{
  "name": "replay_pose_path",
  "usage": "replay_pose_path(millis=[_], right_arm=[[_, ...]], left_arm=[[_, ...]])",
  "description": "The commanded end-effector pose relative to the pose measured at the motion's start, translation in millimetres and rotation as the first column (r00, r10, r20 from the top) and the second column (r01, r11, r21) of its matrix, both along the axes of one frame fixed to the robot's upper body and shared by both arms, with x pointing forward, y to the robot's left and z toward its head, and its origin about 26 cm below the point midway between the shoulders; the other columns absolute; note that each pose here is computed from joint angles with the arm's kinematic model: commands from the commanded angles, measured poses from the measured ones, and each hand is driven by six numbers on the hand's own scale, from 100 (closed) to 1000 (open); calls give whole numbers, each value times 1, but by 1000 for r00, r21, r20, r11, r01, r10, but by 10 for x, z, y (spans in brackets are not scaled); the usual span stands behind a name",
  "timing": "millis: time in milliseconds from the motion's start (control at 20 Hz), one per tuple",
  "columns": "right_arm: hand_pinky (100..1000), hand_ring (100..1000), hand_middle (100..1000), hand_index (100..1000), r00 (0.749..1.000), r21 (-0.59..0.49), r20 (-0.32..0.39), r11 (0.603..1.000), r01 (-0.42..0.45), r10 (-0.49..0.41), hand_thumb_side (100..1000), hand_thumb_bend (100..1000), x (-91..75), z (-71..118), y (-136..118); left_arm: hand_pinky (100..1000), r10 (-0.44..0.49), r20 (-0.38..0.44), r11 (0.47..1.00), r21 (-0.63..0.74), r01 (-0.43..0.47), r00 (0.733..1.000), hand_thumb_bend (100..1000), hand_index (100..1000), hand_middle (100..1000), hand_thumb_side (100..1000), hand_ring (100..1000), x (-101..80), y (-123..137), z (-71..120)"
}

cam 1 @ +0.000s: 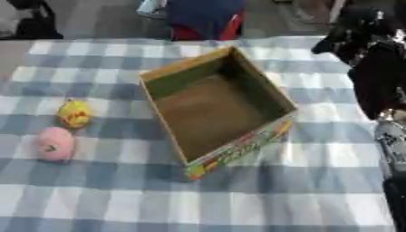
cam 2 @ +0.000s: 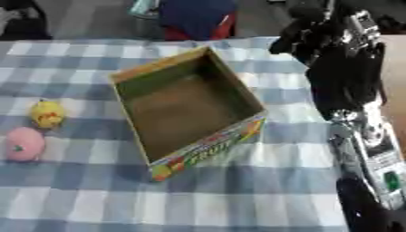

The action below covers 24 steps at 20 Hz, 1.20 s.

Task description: Pick up objects on the table and place them in the box.

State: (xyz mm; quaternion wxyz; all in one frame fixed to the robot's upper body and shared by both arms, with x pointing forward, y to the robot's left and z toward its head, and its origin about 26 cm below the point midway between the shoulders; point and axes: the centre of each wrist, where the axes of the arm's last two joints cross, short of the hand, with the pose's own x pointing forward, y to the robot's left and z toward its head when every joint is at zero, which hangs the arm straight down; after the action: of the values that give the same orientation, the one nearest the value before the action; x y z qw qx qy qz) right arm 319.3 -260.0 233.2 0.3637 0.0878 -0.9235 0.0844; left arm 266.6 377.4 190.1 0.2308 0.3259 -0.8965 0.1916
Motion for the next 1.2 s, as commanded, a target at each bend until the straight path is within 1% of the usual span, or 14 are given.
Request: replay_pose_path(millis=[50,250,400,650,800,950,1200], right_arm=[[603,553,520,718,999,-13,32,1000,6,-5,1000,100,-35,79,-15],[603,553,520,719,999,-13,34,1000,6,-6,1000,100,-36,82,-17],[603,554,521,719,999,-13,33,1000,6,-6,1000,100,-36,82,-16],[603,554,521,719,999,-7,35,1000,6,-6,1000,100,-38,87,-11],[603,555,522,719,999,-2,37,1000,6,-6,1000,100,-39,89,-7],[602,555,523,719,999,5,39,1000,7,-7,1000,100,-40,92,-5],[602,556,524,719,999,12,44,1000,11,-11,1000,100,-43,100,-6]], left_arm=[[338,7,25,999,40,-8,1000,435,762,551,573,596,-32,19,107],[337,28,9,997,70,-28,1000,449,765,553,585,599,-61,65,116],[335,60,-22,991,118,-57,998,462,769,555,602,602,-100,129,143],[338,157,-69,961,240,-136,985,485,785,566,639,613,-154,237,258],[344,235,-87,925,326,-195,968,494,797,575,658,622,-163,307,350],[353,310,-101,879,409,-245,945,502,811,590,681,636,-151,388,425],[366,409,-132,796,536,-282,903,535,825,604,709,656,-104,549,501]])
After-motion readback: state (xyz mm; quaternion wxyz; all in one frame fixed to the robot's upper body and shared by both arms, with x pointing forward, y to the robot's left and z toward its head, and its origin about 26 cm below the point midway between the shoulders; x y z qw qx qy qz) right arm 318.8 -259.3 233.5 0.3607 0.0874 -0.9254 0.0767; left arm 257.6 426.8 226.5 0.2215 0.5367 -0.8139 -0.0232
